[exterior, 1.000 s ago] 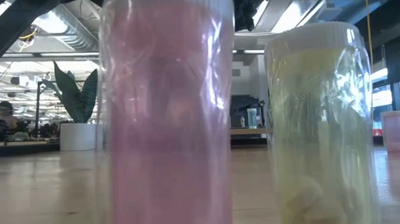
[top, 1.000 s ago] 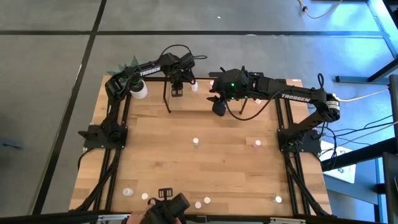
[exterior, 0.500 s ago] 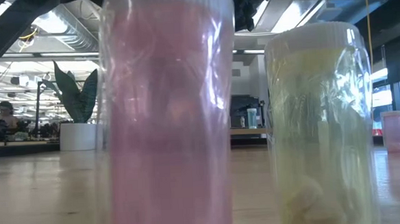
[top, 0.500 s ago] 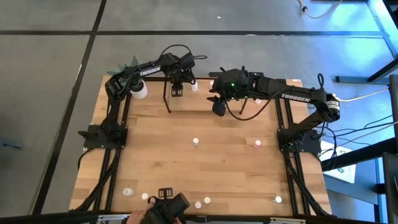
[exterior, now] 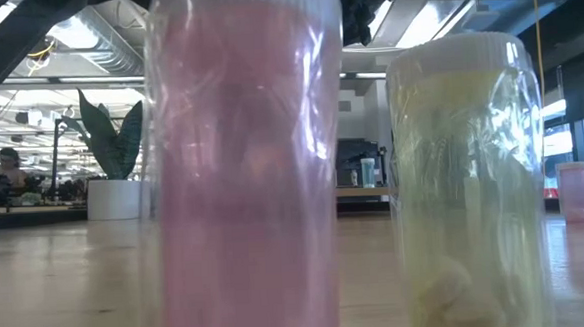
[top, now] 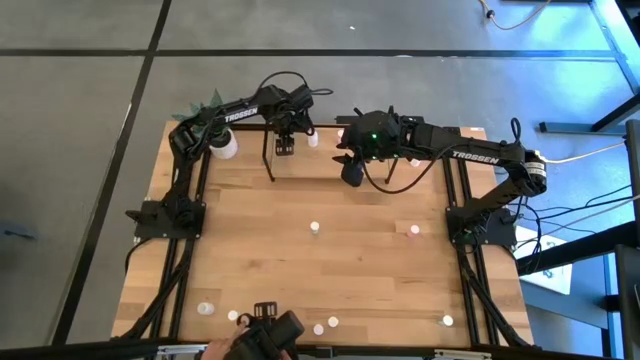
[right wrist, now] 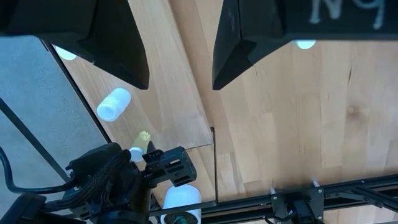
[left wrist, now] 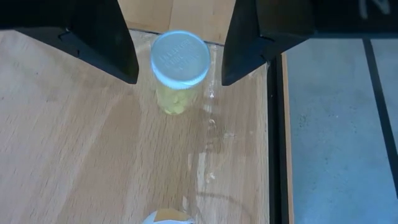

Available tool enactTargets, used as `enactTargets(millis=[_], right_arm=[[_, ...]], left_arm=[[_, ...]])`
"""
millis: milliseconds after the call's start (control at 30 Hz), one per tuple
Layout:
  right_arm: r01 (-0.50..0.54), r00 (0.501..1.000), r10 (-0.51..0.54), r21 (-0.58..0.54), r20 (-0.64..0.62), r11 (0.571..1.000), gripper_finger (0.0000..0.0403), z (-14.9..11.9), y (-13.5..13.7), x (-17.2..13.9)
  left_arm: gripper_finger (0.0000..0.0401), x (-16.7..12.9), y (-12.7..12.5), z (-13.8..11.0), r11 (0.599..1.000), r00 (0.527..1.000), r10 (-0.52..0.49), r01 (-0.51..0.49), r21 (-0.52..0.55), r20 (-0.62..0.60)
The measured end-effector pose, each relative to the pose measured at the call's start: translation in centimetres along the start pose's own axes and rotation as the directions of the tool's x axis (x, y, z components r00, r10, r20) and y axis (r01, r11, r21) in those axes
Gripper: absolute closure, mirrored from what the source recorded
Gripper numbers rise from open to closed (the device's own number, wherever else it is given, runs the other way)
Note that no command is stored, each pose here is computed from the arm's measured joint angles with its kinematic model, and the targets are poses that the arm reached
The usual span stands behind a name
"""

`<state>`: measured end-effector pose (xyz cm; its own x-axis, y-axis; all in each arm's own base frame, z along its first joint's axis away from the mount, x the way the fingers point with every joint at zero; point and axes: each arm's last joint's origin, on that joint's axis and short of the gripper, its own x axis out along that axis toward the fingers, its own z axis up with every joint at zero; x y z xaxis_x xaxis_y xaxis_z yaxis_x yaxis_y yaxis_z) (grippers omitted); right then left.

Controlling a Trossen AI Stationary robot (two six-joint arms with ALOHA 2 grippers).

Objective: Pick and place medicine bottles onto shelf by color
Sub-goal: Put the top pink pill bottle on the shelf aligned with the other pink pill bottle

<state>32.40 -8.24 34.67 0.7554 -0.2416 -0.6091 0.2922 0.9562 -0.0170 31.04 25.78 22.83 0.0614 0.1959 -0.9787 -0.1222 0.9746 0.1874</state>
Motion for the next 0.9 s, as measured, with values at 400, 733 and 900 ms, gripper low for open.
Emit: enactTargets(millis=[400, 733, 900], right_arm=[[0.0, 1.0, 0.0, 0.0, 0.0, 1.0, 0.0224, 0.0, 0.0, 0.0], [0.0, 1.0, 0.0, 0.0, 0.0, 1.0, 0.0224, 0.0, 0.0, 0.0], [0.0, 1.0, 0.0, 0.0, 0.0, 1.0, 0.0224, 0.0, 0.0, 0.0]], left_arm=[[0.0175, -1.5, 0.4, 0.3, 1.0, 1.0, 0.026, -0.026, -0.002, 0.008], [0.0175, -3.1, 0.7, 0.3, 0.999, 0.999, 0.034, -0.034, -0.002, -0.004], [0.0175, -3.9, 0.7, 0.1, 1.0, 1.0, 0.025, -0.025, -0.012, -0.018]])
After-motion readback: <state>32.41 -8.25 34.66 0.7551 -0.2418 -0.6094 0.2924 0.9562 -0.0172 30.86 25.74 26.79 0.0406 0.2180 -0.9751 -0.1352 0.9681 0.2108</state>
